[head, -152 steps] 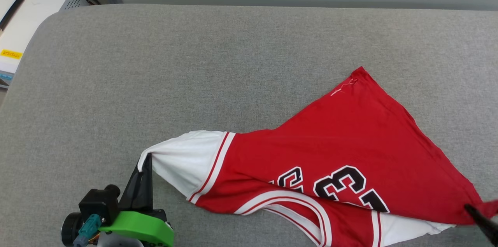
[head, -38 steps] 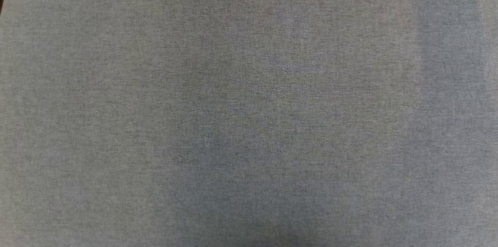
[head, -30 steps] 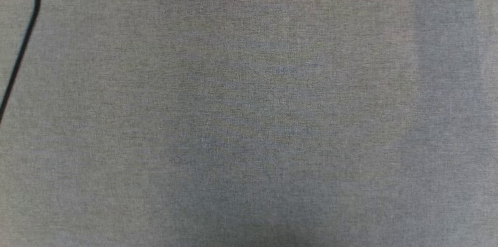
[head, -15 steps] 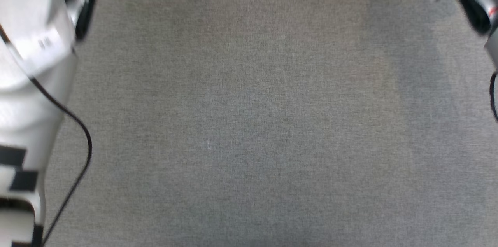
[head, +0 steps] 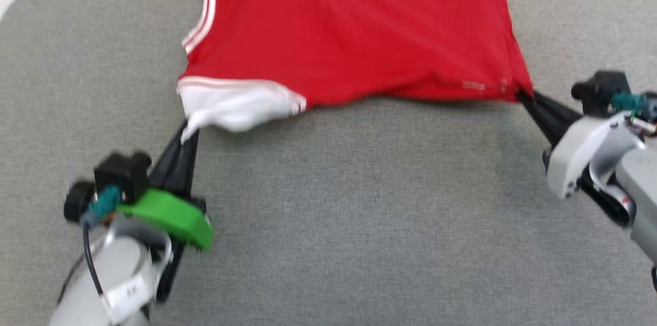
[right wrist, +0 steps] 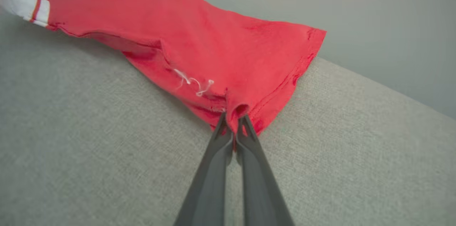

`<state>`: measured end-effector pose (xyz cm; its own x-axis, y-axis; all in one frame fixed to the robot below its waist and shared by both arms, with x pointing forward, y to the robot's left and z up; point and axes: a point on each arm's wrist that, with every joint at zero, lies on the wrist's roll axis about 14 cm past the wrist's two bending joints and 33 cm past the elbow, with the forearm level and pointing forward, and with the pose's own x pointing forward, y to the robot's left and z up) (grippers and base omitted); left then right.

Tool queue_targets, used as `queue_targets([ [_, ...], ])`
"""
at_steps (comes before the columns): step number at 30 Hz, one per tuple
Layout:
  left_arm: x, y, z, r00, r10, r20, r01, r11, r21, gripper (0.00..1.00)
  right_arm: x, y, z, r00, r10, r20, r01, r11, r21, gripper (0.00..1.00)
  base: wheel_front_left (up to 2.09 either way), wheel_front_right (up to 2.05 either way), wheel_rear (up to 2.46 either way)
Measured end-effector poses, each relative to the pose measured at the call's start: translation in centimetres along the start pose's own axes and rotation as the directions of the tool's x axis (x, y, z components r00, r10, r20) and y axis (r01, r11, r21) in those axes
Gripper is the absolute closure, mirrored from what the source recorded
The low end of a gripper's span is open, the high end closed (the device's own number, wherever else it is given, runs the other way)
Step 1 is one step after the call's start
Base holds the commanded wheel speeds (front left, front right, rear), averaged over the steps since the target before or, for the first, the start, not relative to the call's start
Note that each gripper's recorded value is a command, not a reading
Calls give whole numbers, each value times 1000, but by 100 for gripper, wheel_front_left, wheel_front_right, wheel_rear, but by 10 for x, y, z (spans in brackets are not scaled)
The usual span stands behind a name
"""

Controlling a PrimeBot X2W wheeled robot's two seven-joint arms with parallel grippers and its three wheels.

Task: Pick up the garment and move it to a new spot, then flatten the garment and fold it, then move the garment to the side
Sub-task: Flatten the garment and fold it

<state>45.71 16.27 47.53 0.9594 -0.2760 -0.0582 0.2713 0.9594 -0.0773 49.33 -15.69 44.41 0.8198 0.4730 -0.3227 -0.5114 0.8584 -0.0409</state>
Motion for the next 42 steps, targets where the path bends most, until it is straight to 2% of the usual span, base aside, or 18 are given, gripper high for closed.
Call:
queue_targets([
  [11,-105,-22,-35,984,89,-154,-112,983,-148,100,-80,19,-40,995,-7,-98,13,998,62,100,0,0,0],
  [18,-151,-43,-59,960,70,-270,-133,966,-220,100,-124,37,-72,982,-2,-187,28,990,136,100,0,0,0],
  [26,-176,-60,-82,924,20,-382,-136,951,-279,100,-159,50,-97,964,2,-267,58,975,217,100,0,0,0],
  [33,-164,-56,-75,938,5,-346,-95,965,-245,100,-156,45,-89,968,-25,-251,88,966,245,100,0,0,0],
  [38,-117,-42,-38,977,-19,-212,-14,988,-155,100,-139,40,-71,978,-38,-204,91,961,260,100,0,0,0],
  [42,-81,-38,-14,988,-65,-141,53,995,-87,100,-123,27,-49,986,-58,-158,98,962,255,100,0,0,0],
])
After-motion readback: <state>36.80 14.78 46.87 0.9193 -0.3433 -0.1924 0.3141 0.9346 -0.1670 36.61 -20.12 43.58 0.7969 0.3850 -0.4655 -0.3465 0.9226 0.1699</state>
